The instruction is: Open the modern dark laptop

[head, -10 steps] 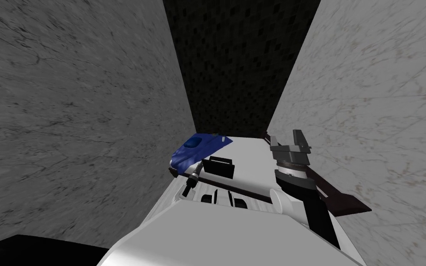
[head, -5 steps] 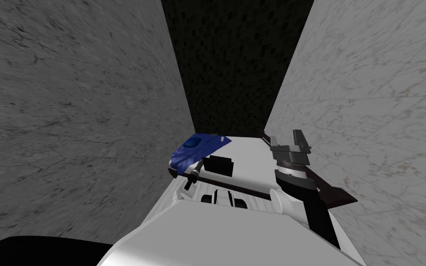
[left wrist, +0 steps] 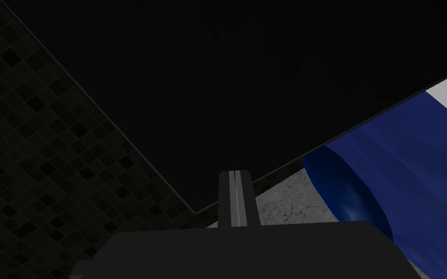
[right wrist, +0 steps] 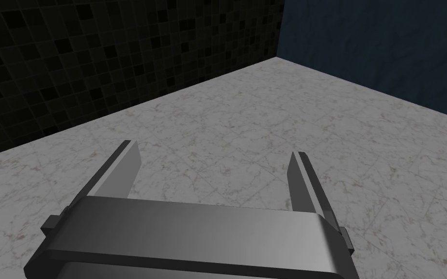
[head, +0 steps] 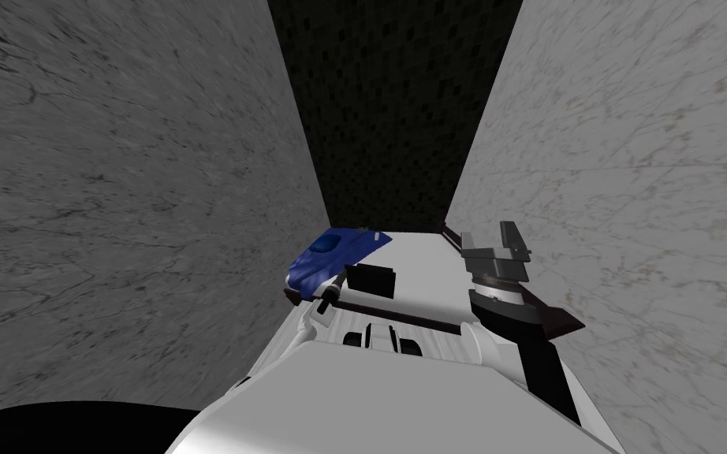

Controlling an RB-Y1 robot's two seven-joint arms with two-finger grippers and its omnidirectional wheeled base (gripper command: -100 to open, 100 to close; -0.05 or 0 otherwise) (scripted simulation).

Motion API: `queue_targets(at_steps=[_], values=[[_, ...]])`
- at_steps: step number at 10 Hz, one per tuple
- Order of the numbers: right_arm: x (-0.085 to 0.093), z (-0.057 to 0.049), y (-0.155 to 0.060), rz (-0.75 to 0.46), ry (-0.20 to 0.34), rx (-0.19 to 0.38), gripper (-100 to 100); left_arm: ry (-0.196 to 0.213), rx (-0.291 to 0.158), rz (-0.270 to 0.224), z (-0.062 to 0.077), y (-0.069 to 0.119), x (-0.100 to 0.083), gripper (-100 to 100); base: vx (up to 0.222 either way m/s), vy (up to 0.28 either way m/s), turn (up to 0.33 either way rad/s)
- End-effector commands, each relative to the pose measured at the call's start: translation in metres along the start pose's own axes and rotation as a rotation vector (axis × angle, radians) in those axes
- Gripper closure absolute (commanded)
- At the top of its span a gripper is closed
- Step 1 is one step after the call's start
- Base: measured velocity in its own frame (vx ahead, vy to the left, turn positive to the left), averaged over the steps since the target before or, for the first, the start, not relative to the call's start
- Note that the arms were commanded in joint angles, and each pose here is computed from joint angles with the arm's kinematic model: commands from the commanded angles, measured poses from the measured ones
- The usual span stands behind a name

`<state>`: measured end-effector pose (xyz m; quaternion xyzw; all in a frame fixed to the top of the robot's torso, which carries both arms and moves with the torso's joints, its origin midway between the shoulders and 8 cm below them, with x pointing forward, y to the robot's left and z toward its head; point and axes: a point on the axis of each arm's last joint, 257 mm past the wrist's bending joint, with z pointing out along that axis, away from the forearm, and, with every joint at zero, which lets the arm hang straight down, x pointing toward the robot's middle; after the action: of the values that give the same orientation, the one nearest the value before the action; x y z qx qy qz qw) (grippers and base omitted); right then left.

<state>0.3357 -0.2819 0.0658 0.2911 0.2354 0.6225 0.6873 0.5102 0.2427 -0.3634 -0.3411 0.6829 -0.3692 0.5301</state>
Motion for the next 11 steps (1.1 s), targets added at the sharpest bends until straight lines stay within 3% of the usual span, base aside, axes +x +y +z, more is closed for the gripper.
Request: queue_targets(at_steps=[1, 3, 4, 6, 7, 9, 10, 11], values=[[0.000, 0.000, 0.000, 0.000, 0.000, 0.000, 0, 0.005, -0.037, -0.005, 0.016, -0.001, -0.008, 100, -0.037, 0.009, -0.095], [0.000, 0.000, 0.000, 0.000, 0.000, 0.000, 0, 0.007, -0.080, -0.004, 0.015, 0.010, -0.008, 100, -0.027, 0.008, -0.038], [0.000, 0.000, 0.000, 0.000, 0.000, 0.000, 0, 0.006, -0.079, -0.008, 0.027, -0.001, -0.016, 100, -0.040, 0.010, -0.104], [0.000, 0.000, 0.000, 0.000, 0.000, 0.000, 0, 0.008, -0.123, -0.008, 0.026, 0.010, -0.016, 100, -0.025, 0.008, -0.033], [0.000, 0.000, 0.000, 0.000, 0.000, 0.000, 0, 0.005, -0.122, -0.011, 0.038, -0.001, -0.025, 100, -0.036, 0.002, -0.080], [0.000, 0.000, 0.000, 0.000, 0.000, 0.000, 0, 0.005, -0.167, -0.011, 0.037, 0.011, -0.025, 100, -0.029, 0.010, -0.048], [0.000, 0.000, 0.000, 0.000, 0.000, 0.000, 0, 0.001, -0.162, -0.014, 0.048, -0.002, -0.034, 100, -0.035, 0.014, -0.093], [0.000, 0.000, 0.000, 0.000, 0.000, 0.000, 0, 0.000, -0.184, -0.014, 0.047, 0.004, -0.034, 100, -0.037, 0.016, -0.074]])
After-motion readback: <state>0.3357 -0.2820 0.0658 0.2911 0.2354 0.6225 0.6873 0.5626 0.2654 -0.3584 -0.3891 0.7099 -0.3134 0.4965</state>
